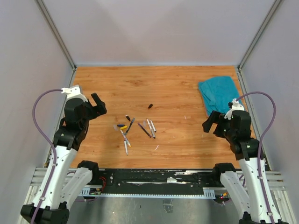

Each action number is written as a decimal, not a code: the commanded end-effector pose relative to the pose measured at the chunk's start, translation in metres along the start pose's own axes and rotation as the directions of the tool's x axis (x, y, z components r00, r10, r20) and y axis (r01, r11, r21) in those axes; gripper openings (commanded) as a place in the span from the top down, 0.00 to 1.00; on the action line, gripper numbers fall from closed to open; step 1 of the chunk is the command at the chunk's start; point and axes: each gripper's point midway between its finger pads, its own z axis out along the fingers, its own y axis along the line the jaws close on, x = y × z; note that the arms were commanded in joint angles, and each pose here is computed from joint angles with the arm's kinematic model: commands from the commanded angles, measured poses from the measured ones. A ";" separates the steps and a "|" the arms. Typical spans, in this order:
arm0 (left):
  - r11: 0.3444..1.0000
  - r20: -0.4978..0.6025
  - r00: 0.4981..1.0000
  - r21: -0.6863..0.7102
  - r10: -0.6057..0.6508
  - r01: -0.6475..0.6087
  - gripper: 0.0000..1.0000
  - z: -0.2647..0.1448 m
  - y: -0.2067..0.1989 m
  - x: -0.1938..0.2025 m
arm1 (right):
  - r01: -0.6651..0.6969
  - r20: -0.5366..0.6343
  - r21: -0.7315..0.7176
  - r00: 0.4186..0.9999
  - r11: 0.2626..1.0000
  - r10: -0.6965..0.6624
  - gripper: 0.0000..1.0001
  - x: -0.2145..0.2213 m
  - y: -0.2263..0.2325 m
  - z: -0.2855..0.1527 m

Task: Insert the pens into the pen caps
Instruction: Pick up the pen from the center of the board.

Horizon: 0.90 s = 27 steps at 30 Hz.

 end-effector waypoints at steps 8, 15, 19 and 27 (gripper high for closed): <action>0.979 -0.193 0.978 0.169 -0.078 0.112 0.00 0.013 -0.054 0.054 | -0.002 -0.122 -0.072 0.992 0.997 -0.007 0.02 0.020 0.009 0.020; 0.973 -0.309 0.948 0.188 -0.070 0.133 0.01 0.018 -0.076 0.110 | 0.007 -0.150 -0.079 0.988 0.997 -0.019 0.01 0.028 0.008 0.024; 0.981 -0.376 0.925 0.156 -0.052 0.119 0.04 0.018 -0.080 0.143 | -0.002 -0.170 -0.077 0.985 0.997 -0.011 0.02 0.033 0.007 0.029; 0.991 -0.439 0.896 0.069 -0.071 0.113 0.16 0.015 -0.067 0.195 | -0.006 -0.189 -0.078 0.982 0.997 -0.009 0.01 0.038 0.007 0.033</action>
